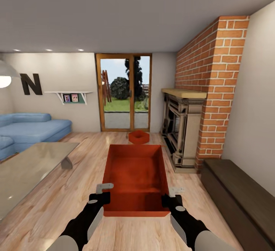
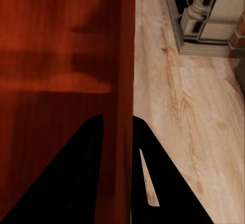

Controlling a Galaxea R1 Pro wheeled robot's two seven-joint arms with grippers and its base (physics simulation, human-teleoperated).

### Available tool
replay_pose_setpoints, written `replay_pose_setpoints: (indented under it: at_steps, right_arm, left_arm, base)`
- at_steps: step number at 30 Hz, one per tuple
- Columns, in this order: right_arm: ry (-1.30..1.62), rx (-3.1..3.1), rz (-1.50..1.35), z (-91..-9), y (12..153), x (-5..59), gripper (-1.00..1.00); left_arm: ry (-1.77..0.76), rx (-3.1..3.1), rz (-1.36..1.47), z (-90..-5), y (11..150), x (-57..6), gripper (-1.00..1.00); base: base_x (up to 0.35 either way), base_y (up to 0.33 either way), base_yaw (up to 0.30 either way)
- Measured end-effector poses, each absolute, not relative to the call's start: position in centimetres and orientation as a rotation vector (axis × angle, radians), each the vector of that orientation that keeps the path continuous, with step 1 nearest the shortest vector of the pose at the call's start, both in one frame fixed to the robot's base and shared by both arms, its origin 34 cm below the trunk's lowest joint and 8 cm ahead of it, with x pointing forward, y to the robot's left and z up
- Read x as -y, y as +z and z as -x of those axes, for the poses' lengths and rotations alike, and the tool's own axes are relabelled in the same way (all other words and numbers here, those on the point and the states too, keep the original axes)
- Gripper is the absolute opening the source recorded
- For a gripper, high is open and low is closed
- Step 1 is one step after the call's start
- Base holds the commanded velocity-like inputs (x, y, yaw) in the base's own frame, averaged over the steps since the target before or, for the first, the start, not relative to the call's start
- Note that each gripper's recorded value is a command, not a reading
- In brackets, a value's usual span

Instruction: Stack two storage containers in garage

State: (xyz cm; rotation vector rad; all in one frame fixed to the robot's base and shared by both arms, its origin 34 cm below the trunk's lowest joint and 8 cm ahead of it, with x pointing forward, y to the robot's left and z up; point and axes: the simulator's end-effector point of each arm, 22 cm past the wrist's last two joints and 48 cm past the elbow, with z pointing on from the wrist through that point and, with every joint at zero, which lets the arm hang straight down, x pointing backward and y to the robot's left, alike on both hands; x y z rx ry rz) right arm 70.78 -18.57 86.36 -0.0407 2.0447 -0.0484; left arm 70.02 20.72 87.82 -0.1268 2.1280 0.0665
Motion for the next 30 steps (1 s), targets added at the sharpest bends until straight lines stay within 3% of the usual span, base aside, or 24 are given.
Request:
replay_pose_setpoints:
  at_steps: [30]
  right_arm:
    - [-0.048,-2.044,0.042,-70.79,86.37,18.57,-1.00]
  left_arm:
    - [0.066,-2.128,0.127,-70.02,87.83,-20.72,-1.00]
  base:
    - [0.000,0.000,0.270]
